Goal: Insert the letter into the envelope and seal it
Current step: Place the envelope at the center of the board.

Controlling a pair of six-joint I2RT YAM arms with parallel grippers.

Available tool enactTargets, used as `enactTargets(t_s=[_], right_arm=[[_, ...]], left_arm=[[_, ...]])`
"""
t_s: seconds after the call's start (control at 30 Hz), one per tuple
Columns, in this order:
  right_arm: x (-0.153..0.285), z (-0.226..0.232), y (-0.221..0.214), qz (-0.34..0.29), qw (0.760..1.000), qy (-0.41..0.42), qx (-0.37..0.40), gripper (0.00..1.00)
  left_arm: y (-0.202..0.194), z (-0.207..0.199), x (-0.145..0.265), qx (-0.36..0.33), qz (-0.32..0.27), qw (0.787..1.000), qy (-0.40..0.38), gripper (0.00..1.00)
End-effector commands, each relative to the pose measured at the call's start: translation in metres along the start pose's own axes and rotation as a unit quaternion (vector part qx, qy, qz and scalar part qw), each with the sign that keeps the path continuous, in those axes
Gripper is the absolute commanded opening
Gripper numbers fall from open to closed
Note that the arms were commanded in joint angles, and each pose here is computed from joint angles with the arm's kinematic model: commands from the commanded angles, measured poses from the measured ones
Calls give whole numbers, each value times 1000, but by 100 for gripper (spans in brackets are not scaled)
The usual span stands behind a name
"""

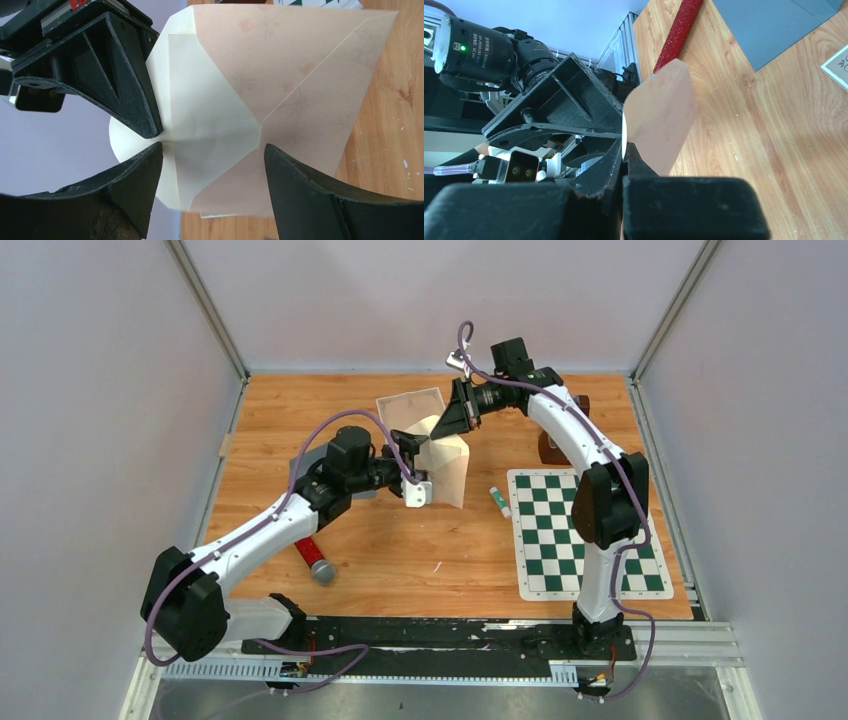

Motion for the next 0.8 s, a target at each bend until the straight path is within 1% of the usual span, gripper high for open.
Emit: enactTargets(t_s=[0.0,0.37,0.77], right_arm=[[7,18,16,-16,999,25,41,0],[6,15,16,-19,999,12,37,0],[3,19,14,-18,998,5,59,0]], left_arm=[[4,4,-3,-1,-4,1000,0,81],[15,4,-15,-24,-41,999,-5,79],[17,3,-21,-14,-50,998,-26,79]])
Point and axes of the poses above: each gripper's point midway between its finger pads, its own x axis back along the fingers, its own z axis along the line the jaws close on, y = z × x, the point moved 9 cm from there along x, back along the fingers, and after that the axes turned 2 degrees about x, right-handed, at the moved point
